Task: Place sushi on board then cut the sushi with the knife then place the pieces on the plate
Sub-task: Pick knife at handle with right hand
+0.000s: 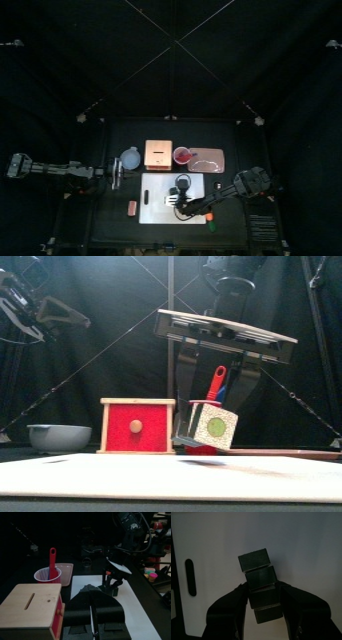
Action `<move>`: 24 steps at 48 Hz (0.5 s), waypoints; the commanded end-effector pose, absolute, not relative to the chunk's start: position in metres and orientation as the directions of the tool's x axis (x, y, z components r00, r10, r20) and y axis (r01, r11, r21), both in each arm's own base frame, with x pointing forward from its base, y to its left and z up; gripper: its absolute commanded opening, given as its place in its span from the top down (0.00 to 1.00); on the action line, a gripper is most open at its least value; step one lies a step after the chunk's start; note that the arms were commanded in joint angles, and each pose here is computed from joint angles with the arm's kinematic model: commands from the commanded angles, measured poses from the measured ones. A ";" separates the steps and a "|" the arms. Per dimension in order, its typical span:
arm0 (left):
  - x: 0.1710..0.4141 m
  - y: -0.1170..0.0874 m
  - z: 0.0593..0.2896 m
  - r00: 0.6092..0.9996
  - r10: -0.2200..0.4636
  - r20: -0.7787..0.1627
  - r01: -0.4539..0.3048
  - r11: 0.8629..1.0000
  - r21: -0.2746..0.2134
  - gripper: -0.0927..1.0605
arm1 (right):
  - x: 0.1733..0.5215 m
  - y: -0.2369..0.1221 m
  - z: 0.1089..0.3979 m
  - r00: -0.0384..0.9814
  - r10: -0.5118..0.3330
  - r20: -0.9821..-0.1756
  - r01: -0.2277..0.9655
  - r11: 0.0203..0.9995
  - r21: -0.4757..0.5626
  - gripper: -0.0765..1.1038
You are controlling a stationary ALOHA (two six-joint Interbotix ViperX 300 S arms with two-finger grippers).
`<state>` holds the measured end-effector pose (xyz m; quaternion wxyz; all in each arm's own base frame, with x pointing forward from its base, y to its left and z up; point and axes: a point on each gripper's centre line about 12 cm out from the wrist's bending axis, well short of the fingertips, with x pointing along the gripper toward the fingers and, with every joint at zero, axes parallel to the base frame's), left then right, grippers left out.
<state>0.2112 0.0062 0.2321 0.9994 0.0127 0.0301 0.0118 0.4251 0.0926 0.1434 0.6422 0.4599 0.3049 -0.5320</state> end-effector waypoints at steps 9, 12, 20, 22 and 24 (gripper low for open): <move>0.213 0.007 0.235 0.998 0.029 -0.061 -0.028 0.999 0.030 0.94 | 0.433 0.092 0.159 0.275 -0.397 -0.876 0.953 -0.012 0.304 0.30; 0.213 0.007 0.234 0.997 0.030 -0.065 -0.028 0.999 0.030 0.94 | 0.435 0.091 0.157 0.273 -0.399 -0.875 0.953 -0.012 0.303 0.26; 0.213 0.007 0.234 0.997 0.030 -0.066 -0.028 0.999 0.030 0.94 | 0.438 0.092 0.153 0.269 -0.397 -0.877 0.954 -0.012 0.298 0.17; 0.213 0.007 0.234 0.997 0.029 -0.068 -0.027 0.999 0.032 0.94 | 0.438 0.092 0.152 0.269 -0.397 -0.877 0.955 -0.011 0.298 0.16; 0.213 0.007 0.234 0.997 0.030 -0.066 -0.028 0.999 0.030 0.94 | 0.439 0.092 0.153 0.271 -0.396 -0.877 0.954 -0.013 0.301 0.15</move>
